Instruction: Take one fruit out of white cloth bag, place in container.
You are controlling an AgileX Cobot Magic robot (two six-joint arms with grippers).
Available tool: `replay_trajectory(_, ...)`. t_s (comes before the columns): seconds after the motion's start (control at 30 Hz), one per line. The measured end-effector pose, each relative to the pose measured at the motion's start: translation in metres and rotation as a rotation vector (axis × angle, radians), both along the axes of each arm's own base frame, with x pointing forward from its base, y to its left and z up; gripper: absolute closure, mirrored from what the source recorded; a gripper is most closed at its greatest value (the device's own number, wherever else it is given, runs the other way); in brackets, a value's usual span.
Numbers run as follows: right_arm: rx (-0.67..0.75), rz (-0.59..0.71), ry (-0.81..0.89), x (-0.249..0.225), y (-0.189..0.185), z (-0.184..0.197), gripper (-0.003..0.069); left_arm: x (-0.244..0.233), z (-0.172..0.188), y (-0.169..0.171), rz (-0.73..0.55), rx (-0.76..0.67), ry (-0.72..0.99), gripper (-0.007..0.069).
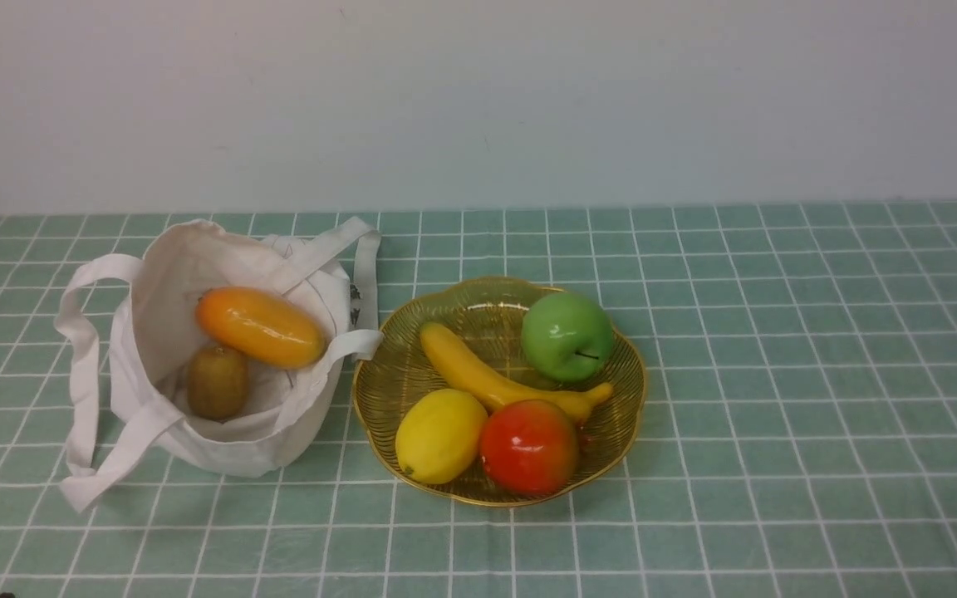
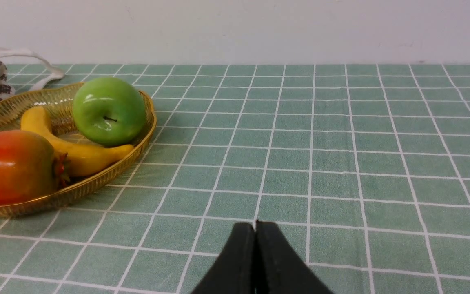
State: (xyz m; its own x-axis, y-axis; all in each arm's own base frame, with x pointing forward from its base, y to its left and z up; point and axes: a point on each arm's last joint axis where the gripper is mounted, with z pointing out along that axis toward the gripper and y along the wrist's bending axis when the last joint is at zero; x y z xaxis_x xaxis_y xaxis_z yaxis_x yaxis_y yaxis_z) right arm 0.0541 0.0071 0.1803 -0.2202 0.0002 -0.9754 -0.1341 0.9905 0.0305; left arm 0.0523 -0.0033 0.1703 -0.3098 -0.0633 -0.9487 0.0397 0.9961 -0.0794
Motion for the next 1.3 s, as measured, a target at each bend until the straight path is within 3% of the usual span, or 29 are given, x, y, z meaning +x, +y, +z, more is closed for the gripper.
replay_trajectory(1.3,0.0,0.0,0.0,0.0,0.0,0.0,0.0674,-0.0001,0.0,-0.0008,-0.016,0.003,0.0,0.0633)
